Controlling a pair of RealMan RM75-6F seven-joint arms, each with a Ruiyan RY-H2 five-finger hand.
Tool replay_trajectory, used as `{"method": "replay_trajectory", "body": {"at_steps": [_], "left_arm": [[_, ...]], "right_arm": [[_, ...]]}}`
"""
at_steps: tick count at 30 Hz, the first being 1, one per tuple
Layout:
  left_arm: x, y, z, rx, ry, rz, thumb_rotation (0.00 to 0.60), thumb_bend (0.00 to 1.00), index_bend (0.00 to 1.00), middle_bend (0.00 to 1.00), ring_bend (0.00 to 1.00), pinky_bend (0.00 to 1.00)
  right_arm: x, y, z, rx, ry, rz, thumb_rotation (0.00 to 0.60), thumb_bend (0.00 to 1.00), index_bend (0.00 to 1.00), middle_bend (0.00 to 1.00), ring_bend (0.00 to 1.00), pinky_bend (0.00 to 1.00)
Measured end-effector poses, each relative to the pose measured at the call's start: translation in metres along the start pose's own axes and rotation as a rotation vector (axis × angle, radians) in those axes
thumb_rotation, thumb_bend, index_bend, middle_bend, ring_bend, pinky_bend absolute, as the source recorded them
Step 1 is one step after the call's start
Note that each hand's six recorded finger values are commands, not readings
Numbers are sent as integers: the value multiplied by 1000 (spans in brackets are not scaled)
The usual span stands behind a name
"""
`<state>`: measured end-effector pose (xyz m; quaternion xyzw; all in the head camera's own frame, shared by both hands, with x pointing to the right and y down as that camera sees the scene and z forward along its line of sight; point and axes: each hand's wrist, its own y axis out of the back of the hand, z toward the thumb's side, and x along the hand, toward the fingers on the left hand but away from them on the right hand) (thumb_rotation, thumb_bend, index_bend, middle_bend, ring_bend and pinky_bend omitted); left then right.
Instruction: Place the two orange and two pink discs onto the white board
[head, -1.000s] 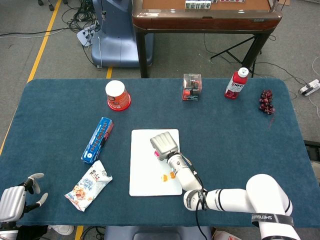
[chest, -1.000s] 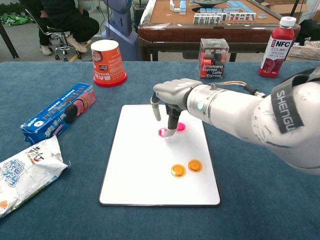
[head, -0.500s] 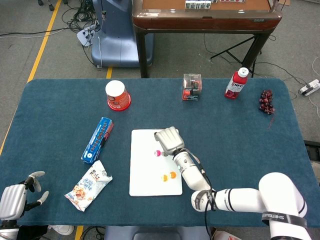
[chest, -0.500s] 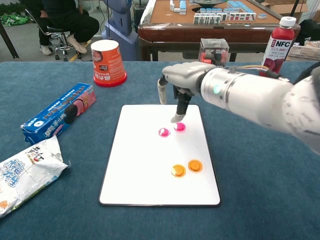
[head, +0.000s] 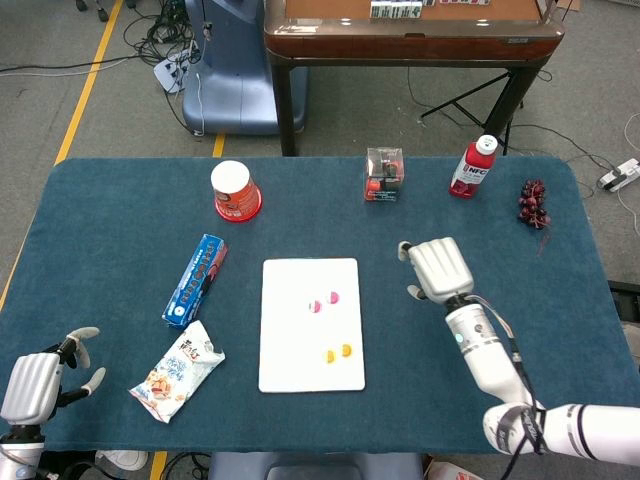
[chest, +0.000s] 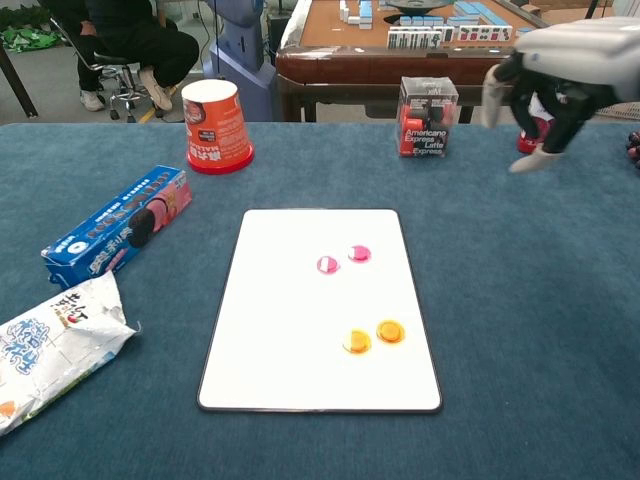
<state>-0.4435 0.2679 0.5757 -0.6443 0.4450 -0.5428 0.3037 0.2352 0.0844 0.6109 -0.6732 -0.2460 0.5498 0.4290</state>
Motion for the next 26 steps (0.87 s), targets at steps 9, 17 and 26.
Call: {"method": "replay_trajectory", "body": {"at_steps": [9, 17, 26], "left_arm": [[8, 12, 8, 23, -14, 26, 600, 271, 352, 604, 565, 783], [16, 24, 14, 48, -28, 51, 600, 271, 352, 599, 557, 761], [14, 25, 15, 70, -39, 42, 600, 271, 352, 596, 554, 758]], "right_arm": [[63, -8, -59, -81, -75, -64, 600, 114, 428, 530, 555, 488], [115, -24, -99, -117, -153, -99, 600, 121, 431, 530, 555, 486], [152, -30, -126, -134, -223, -121, 600, 122, 431, 530, 555, 486]]}}
